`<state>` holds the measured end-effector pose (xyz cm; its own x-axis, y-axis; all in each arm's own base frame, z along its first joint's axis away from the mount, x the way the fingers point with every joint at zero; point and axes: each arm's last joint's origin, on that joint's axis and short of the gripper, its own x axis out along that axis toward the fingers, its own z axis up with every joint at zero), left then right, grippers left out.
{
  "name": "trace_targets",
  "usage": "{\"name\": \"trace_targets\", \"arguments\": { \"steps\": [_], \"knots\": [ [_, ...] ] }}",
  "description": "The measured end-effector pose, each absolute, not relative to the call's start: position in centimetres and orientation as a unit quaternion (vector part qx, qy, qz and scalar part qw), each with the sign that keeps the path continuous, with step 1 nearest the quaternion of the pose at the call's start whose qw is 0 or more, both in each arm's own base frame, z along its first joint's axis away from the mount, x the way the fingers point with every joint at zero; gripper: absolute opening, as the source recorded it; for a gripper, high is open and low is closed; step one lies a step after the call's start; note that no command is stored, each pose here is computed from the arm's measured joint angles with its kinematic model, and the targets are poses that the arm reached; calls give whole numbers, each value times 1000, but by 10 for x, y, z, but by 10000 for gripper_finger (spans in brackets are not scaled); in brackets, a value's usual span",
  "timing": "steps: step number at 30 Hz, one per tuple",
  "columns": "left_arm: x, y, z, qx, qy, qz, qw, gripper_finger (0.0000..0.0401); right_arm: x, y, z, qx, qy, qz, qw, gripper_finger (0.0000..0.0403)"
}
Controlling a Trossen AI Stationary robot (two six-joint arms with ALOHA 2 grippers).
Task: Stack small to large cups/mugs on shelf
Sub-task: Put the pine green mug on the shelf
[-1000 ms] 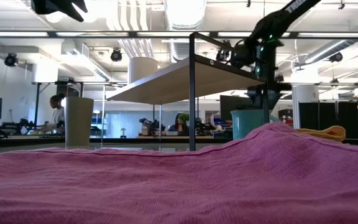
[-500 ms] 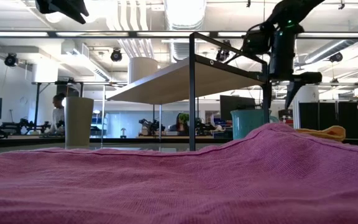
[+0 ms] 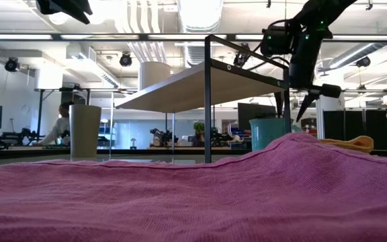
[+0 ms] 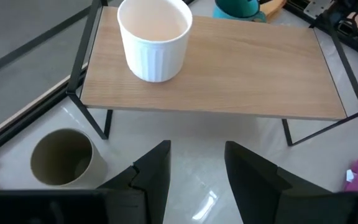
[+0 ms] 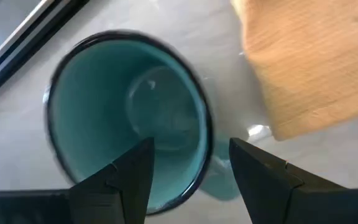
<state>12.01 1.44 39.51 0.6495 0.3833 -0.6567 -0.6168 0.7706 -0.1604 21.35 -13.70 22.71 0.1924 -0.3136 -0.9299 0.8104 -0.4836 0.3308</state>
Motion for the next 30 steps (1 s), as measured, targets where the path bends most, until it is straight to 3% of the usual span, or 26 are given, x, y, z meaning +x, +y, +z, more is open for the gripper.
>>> {"name": "trace_targets", "arguments": {
  "steps": [9, 18, 30],
  "knots": [
    [115, 14, 397, -170, 308, 271, 896, 137, 215, -138, 216, 604, 189, -634, 444, 193],
    [111, 14, 398, -169, 303, 272, 898, 137, 218, -140, 196, 598, 205, -651, 420, 111],
    [107, 14, 397, -171, 308, 274, 895, 137, 220, -143, 188, 536, 285, -639, 472, 22]
  ]
}}
